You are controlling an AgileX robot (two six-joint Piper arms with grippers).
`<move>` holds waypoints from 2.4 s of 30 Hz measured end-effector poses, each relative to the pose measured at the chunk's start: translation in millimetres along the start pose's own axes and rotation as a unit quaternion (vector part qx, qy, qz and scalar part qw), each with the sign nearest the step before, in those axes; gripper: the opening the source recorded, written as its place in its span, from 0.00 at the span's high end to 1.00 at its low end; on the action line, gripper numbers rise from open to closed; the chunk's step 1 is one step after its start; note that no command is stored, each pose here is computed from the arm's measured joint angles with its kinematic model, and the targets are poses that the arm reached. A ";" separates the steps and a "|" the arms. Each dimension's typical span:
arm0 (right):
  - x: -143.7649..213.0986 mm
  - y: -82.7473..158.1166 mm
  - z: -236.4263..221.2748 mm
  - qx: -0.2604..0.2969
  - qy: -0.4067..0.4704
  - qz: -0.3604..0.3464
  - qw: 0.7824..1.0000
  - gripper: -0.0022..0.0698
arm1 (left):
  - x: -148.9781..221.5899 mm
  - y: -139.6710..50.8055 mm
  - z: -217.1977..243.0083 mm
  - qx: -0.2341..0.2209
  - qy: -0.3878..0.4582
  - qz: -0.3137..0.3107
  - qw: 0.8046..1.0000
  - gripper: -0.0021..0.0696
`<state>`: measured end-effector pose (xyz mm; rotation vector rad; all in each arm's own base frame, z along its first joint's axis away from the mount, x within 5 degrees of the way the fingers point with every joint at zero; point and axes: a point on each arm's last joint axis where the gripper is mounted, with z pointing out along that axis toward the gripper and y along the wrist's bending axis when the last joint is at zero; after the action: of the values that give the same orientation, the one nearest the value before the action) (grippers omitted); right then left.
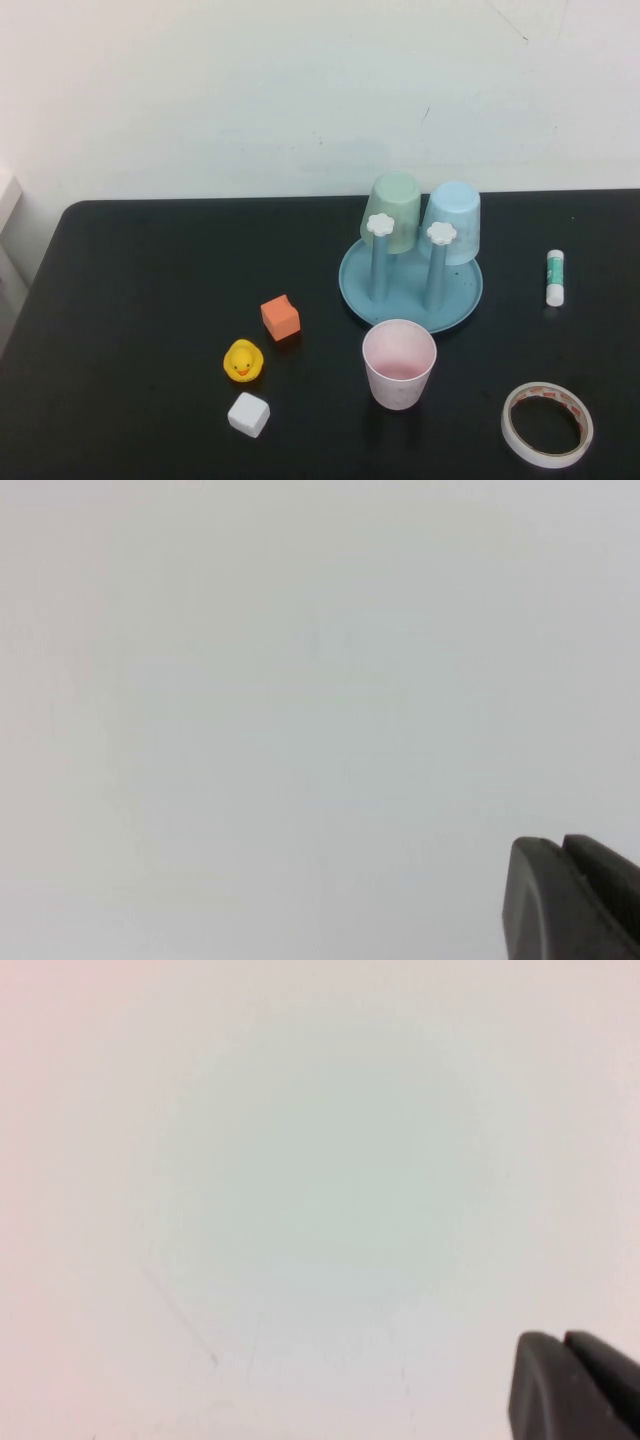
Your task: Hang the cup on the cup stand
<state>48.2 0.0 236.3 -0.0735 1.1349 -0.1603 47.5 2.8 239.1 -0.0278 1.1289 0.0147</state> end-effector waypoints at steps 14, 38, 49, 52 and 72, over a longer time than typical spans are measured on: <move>-61.5 -14.0 16.5 0.004 0.160 0.003 0.987 0.97 | -69.3 -5.9 17.7 0.028 0.160 0.001 0.987 0.97; 51.4 82.5 178.2 -0.386 0.464 0.053 0.796 0.93 | -50.0 -16.3 50.3 0.069 0.344 -0.035 0.936 0.97; 101.2 189.0 200.9 -0.446 0.471 0.004 0.761 0.39 | -50.8 -19.0 50.6 0.073 0.342 -0.066 0.934 0.97; 122.8 202.8 213.2 -0.437 0.487 0.010 0.756 0.33 | -51.0 -19.5 50.6 0.073 0.342 -0.074 0.934 0.97; 207.6 228.0 207.3 -0.427 0.556 -0.020 0.713 0.77 | -64.1 -23.5 58.7 0.065 0.272 -0.201 0.939 0.97</move>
<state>342.2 185.9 105.7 -0.9412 2.3577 0.3706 73.7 -18.8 322.5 -0.1525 1.6577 -0.4577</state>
